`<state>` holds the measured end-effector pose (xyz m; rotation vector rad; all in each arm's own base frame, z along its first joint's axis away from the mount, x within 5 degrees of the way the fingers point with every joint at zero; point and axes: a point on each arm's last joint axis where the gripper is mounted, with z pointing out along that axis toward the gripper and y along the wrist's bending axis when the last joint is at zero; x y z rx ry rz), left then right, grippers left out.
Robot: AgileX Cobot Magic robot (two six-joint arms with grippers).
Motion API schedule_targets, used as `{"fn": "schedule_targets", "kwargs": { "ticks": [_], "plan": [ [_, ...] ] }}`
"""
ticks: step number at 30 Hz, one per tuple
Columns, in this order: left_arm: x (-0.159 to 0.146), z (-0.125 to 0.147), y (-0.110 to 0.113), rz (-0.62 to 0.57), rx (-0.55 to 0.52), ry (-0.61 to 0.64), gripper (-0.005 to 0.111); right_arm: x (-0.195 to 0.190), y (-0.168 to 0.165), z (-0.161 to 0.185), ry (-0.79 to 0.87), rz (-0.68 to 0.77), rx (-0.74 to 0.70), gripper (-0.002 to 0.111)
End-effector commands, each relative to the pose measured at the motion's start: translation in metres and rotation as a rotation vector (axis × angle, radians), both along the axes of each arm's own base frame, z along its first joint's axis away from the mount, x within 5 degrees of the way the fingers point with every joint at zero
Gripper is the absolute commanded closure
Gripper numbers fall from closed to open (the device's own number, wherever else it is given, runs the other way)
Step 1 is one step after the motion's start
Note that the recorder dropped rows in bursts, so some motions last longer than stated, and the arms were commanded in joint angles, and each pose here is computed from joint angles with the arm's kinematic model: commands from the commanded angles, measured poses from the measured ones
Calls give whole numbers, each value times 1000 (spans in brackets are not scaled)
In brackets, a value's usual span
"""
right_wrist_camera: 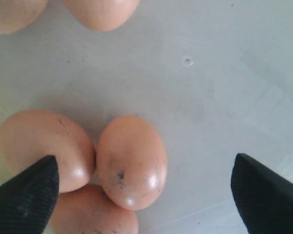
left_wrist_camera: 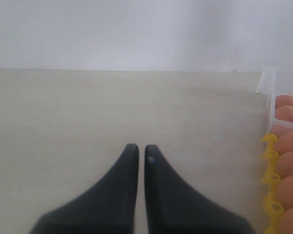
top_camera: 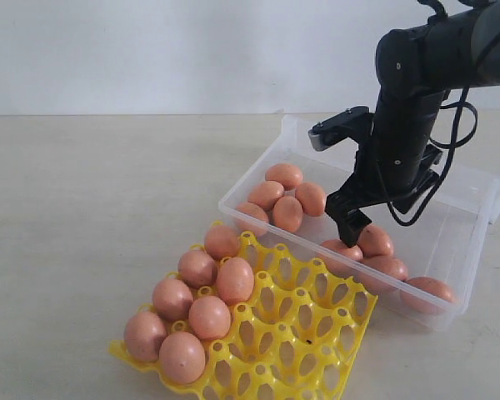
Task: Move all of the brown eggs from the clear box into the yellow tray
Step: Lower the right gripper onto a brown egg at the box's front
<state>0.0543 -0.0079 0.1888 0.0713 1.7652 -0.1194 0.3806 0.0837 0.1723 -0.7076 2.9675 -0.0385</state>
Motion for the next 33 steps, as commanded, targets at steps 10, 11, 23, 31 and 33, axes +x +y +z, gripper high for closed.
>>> {"fn": "schedule_targets", "kwargs": {
  "ticks": [10, 11, 23, 31, 33],
  "plan": [
    [0, 0, 0, -4, 2, -7, 103, -4, -3, 16, -9, 110, -15, 23],
    [0, 0, 0, -4, 2, -7, 103, -4, -3, 16, -11, 110, -15, 23],
    [0, -1, 0, -4, 2, -5, 103, 0, -2, 16, -48, 117, -14, 23],
    [0, -1, 0, -4, 2, -5, 103, -3, -4, 16, -17, 264, -49, 23],
    [0, -1, 0, -4, 2, -5, 103, -2, -4, 16, -29, 264, -48, 23]
  ]
}}
